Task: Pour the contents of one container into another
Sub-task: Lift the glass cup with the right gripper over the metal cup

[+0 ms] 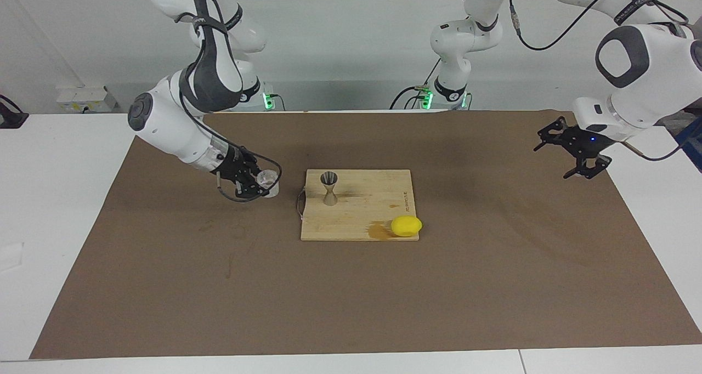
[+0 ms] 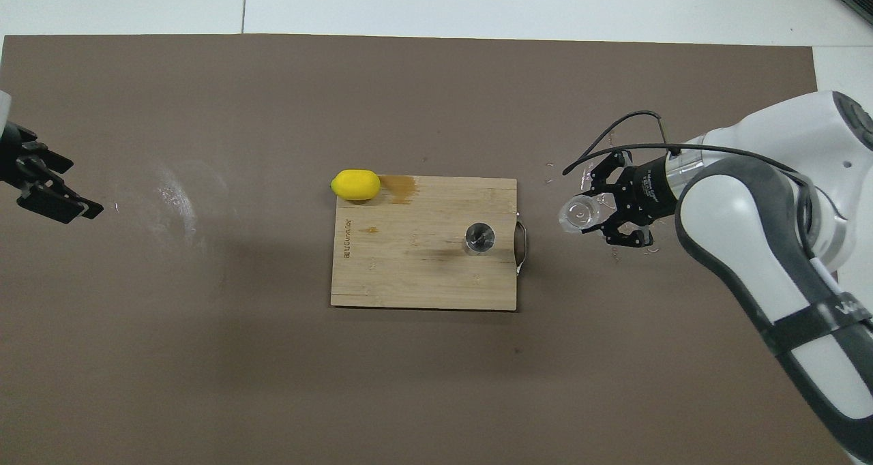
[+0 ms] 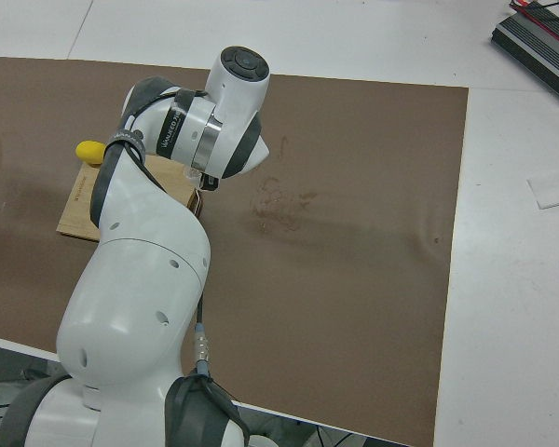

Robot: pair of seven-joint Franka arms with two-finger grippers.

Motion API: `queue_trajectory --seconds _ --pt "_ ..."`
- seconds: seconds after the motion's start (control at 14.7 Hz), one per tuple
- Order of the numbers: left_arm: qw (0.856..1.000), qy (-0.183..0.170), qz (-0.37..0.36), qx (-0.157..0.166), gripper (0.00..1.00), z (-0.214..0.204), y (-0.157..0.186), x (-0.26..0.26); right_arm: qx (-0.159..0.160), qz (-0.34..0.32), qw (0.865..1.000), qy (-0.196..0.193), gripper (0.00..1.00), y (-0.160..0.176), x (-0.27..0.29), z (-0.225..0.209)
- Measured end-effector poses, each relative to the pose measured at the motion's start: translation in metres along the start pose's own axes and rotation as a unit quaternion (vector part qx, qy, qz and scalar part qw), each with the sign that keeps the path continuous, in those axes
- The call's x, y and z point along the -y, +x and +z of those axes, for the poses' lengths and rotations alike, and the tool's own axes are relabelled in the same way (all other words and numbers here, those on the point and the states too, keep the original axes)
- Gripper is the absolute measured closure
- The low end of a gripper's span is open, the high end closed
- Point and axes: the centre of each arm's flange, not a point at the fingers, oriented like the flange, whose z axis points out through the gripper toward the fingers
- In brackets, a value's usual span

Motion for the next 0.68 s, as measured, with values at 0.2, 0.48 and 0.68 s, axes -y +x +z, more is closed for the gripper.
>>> queue_trajectory --seconds 0.2,0.48,0.68 --pt "0.995 0.008 -0.096 -0.002 0.00 -0.001 0.011 -0.008 -0.012 0.025 1.000 0.012 0.50 -0.030 0.005 0.007" --pt "0.984 0.010 -0.176 -0.004 0.00 -0.001 0.018 -0.014 -0.049 0.029 0.998 0.015 0.50 -0.063 0.010 0.007" --pt "0.970 0.013 -0.244 -0.008 0.00 -0.006 0.017 -0.016 -0.094 0.019 0.995 0.015 0.50 -0.092 0.011 0.015"
